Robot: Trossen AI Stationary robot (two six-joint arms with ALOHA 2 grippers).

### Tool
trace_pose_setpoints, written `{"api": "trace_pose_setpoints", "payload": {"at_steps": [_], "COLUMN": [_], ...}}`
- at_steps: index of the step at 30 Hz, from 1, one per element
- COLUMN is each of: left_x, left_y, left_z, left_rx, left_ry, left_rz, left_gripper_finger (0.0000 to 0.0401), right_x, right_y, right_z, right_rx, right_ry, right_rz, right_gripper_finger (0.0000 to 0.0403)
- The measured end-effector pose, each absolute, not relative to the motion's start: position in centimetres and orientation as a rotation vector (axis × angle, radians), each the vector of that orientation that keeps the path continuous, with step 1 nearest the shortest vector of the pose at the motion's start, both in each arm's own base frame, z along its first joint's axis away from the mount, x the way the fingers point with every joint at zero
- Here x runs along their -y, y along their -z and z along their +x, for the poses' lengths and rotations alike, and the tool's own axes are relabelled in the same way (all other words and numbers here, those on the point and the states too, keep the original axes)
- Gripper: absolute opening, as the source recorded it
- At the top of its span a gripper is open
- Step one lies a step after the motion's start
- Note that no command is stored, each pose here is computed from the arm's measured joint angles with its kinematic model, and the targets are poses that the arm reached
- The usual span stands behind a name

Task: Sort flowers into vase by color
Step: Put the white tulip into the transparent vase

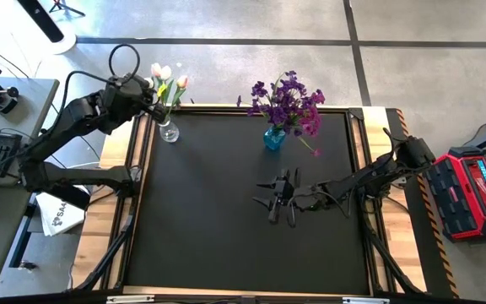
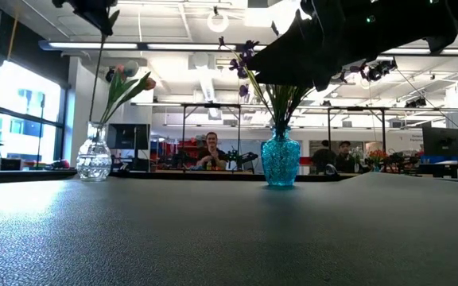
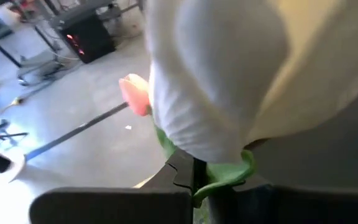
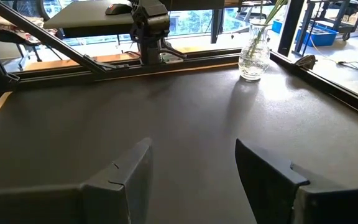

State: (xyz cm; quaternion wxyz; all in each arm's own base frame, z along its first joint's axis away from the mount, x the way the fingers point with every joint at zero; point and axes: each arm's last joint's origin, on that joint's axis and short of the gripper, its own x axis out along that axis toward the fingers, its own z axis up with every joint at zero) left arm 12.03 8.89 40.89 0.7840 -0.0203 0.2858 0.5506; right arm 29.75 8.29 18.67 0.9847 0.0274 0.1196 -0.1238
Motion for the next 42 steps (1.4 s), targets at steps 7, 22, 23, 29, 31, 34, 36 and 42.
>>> {"api": "trace_pose_setpoints", "payload": {"at_steps": [7,22,23,29,31,34,36,42], "left_x": [-9.1,-9.0,-9.0,-8.9,-8.9,-8.9,-8.8,-8.5], "left_y": [-41.0,-41.0,-41.0,-41.0,-41.1,-41.2,-41.5,-43.2], "left_z": [12.2,12.2,12.2,12.1,12.1,12.0,11.8,11.3], "left_rx": [-0.592,-0.576,-0.574,-0.569,-0.571,-0.576,-0.57,-0.509], "left_ry": [-1.12,-1.07,-1.069,-1.07,-1.069,-1.075,-1.08,-1.081], "left_rz": [-0.072,-0.118,-0.121,-0.124,-0.118,-0.096,-0.088,-0.089], "left_gripper_finger": [0.0002,0.0002,0.0002,0.0002,0.0002,0.0002,0.0002,0.0002], "right_x": [-8.3,-8.3,-8.3,-8.0,-7.8,-7.7,-7.7,-7.7], "right_y": [-18.7,-18.7,-18.7,-18.7,-18.7,-18.7,-18.8,-18.9], "right_z": [29.8,29.8,29.8,29.8,29.9,29.9,29.9,30.0], "right_rx": [-0.24,-0.239,-0.239,-0.239,-0.239,-0.234,-0.229,-0.216], "right_ry": [0.248,0.25,0.25,0.26,0.266,0.271,0.27,0.265], "right_rz": [0.055,0.059,0.06,0.061,0.062,0.064,0.067,0.073], "right_gripper_finger": [0.0199,0.0199,0.0199,0.0199,0.0199,0.0199,0.0199,0.0199]}}
